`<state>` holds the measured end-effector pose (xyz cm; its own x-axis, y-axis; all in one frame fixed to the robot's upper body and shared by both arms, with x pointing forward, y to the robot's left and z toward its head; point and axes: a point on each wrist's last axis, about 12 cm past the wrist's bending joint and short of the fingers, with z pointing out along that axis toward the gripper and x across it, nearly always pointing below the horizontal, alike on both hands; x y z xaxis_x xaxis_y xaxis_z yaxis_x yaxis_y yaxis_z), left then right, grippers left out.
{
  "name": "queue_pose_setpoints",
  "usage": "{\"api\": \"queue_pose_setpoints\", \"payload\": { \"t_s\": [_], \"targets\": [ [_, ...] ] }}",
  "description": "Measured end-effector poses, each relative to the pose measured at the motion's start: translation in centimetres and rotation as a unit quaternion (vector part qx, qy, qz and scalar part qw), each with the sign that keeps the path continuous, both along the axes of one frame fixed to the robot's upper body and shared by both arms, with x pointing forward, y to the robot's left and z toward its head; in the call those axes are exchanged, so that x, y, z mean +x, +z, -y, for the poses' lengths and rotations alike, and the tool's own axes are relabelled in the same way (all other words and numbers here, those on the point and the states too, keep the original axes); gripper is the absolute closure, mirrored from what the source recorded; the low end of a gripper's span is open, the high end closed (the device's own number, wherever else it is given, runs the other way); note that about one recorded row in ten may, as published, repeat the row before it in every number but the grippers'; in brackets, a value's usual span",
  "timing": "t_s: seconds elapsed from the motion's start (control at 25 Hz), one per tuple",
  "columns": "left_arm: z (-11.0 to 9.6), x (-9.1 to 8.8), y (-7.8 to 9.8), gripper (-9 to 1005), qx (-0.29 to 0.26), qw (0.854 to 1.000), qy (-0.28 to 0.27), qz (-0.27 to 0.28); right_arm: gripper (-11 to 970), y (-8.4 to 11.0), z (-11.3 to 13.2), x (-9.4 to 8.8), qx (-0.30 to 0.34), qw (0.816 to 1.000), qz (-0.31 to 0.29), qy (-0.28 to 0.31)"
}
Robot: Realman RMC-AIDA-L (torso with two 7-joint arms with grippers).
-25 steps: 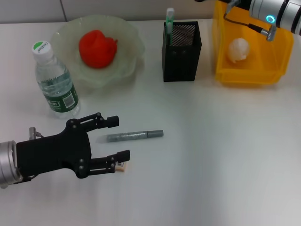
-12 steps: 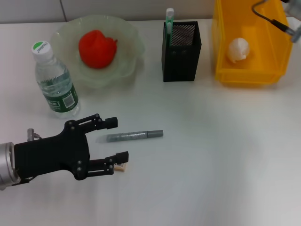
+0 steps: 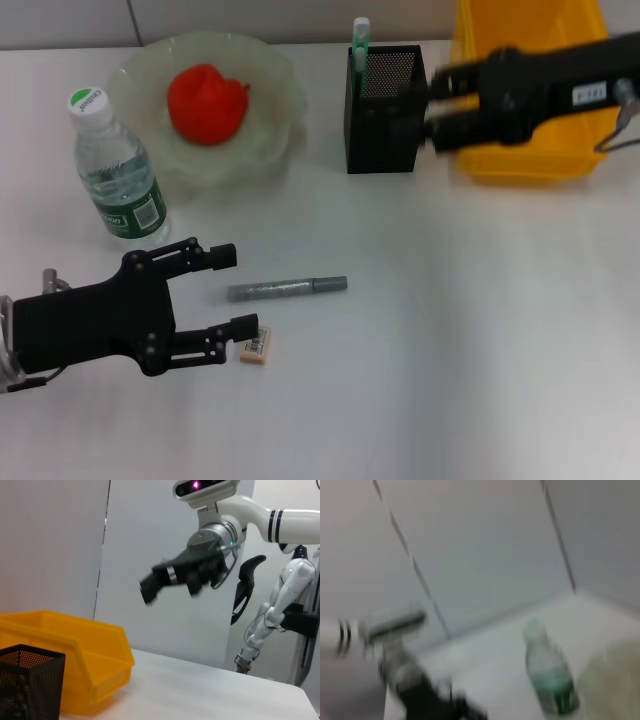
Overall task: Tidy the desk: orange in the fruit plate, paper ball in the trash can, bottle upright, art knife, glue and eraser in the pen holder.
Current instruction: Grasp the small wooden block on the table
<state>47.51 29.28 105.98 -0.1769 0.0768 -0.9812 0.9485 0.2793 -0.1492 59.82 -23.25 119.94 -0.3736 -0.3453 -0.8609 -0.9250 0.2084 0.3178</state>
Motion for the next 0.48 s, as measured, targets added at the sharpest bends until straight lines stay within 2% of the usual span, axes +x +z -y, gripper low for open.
{"api": "queue_pose_setpoints", "payload": {
  "t_s": [0.04, 0.12, 0.2, 0.24, 0.48],
  "targets": [
    [0.0, 0.0, 0.0, 182, 0.000, 1.000, 0.000, 0.000, 340, 0.0, 0.0, 0.0, 0.000, 1.000, 0.000, 0.000],
    [-0.3, 0.1, 0.1, 182, 0.000, 1.000, 0.001, -0.004, 340, 0.4, -1.0, 0.4, -0.043, 0.999, -0.010, 0.018],
    [-0.7, 0.0, 0.2, 182, 0.002, 1.000, 0.005, -0.006, 341, 0.7, -2.9, 1.0, -0.103, 0.993, -0.018, 0.044],
    [-0.8, 0.0, 0.2, 181, 0.001, 1.000, 0.006, -0.006, 341, 0.7, -2.9, 1.0, -0.103, 0.993, -0.018, 0.044],
    [-1.1, -0.1, 0.3, 181, -0.002, 1.000, 0.011, -0.006, 342, 0.2, -7.5, 1.3, -0.202, 0.975, 0.005, 0.093]
  ]
}}
